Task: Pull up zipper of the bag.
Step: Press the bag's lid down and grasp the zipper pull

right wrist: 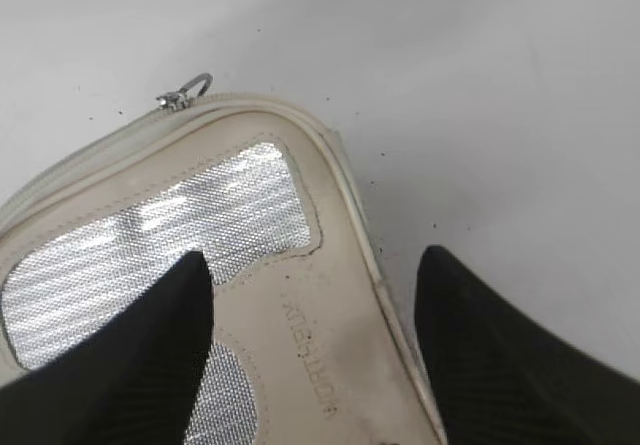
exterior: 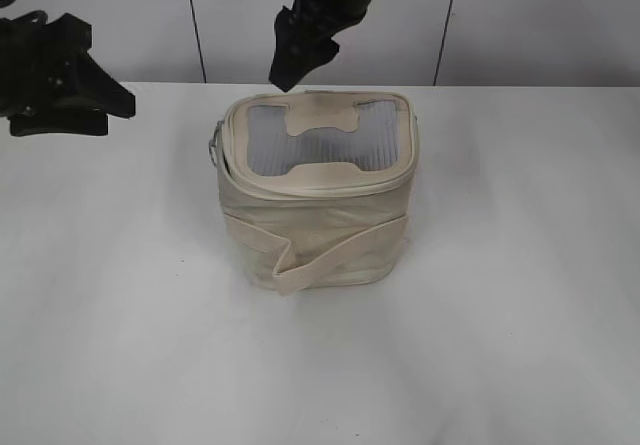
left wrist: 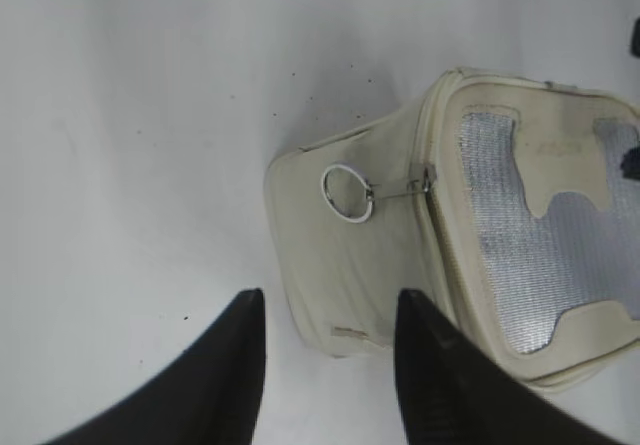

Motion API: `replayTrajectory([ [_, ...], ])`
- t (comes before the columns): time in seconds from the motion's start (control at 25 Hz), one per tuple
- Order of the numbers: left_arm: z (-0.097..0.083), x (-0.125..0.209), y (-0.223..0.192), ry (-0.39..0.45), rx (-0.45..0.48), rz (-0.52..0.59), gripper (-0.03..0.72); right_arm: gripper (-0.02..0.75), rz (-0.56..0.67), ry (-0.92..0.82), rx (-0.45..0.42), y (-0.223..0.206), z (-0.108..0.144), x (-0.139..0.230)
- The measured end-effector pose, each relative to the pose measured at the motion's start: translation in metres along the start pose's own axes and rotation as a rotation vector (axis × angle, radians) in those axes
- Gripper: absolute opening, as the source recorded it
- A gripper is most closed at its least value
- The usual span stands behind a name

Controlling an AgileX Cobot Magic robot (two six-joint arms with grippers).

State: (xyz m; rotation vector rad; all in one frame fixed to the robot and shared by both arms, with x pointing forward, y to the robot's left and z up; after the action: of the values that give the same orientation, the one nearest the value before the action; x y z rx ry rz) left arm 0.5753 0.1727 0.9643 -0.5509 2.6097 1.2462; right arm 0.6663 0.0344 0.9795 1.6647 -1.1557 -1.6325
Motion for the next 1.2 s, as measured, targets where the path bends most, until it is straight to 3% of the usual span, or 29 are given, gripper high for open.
replayTrajectory([
  [0.28,-0.002,-0.002,0.001,0.002,0.009,-0.005,0.332,0.493,-0.035,-0.005,-0.073,-0.019,0.009,-0.002],
  [0.92,-0.006,0.009,0.001,0.001,0.03,0.055,0.332,0.484,-0.005,-0.01,-0.104,-0.046,0.009,0.012],
  [1.04,-0.006,0.01,0.001,0.001,0.031,0.06,0.332,0.421,-0.006,-0.012,-0.105,-0.046,0.009,0.012],
  [1.2,-0.007,0.01,0.001,-0.004,0.032,0.062,0.332,0.274,0.0,0.0,-0.102,-0.047,0.007,0.014],
])
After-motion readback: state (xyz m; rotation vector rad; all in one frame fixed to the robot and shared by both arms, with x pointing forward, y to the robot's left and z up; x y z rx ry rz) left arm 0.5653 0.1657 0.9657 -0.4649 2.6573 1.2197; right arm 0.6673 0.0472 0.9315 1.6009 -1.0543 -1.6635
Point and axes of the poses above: a point on each arm's last joint axis where the gripper is mounted, y pointing back along that axis away from the gripper, z along the wrist's bending axis when the last joint is at zero, x = y × z, the point moved 9 cm from there along -y, pointing out along that axis toward the gripper, and after that the axes turned 9 degrees about y, right-handed, at the moved point
